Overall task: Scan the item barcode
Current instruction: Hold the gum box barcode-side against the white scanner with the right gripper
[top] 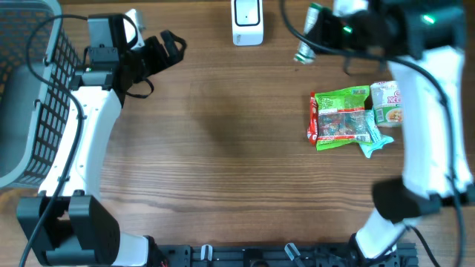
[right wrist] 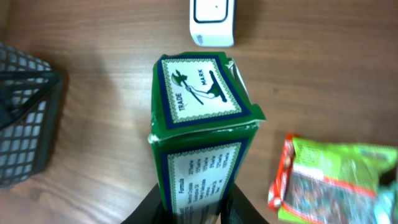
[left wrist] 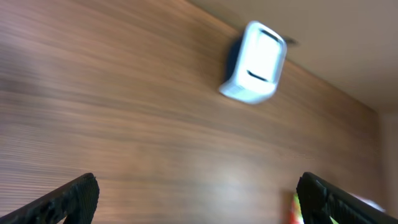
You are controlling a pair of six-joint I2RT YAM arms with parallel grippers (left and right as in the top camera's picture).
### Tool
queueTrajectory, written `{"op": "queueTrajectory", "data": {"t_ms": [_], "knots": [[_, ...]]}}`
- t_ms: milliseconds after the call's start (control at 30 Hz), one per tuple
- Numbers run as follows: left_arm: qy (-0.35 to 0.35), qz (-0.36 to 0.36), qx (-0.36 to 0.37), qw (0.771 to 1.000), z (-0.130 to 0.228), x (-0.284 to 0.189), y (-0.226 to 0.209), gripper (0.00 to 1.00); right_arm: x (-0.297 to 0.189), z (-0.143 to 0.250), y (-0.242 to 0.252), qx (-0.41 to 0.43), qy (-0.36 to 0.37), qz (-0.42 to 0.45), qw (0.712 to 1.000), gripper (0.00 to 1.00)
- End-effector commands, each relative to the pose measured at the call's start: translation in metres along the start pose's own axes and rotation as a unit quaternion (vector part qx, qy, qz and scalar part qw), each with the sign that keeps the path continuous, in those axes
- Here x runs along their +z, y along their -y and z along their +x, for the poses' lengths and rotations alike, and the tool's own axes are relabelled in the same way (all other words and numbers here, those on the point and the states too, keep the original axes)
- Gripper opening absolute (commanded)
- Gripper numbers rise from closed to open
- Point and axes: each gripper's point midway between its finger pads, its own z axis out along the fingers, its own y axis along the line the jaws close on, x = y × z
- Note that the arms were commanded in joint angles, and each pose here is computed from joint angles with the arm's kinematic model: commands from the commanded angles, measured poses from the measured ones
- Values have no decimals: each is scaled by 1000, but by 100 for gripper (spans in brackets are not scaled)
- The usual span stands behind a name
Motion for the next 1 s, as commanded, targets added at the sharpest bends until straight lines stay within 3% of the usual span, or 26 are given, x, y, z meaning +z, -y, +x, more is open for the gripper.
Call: {"op": "queueTrajectory", "data": {"t_ms": [0, 233, 400, 967], "knots": [[67, -122, 25, 990, -27, -17, -34, 100, 51, -8, -11, -40, -15, 37, 998, 8], [37, -140, 19, 989, -14, -9, -45, 100, 147, -6, -31, -109, -35, 88, 990, 9], [37, -140, 19, 989, -13, -9, -45, 100, 195, -2, -25, -111, -48, 96, 988, 9], [37, -140, 19, 989, -13, -9, -45, 100, 204, -57, -25, -93, 53, 75, 991, 8]]}}
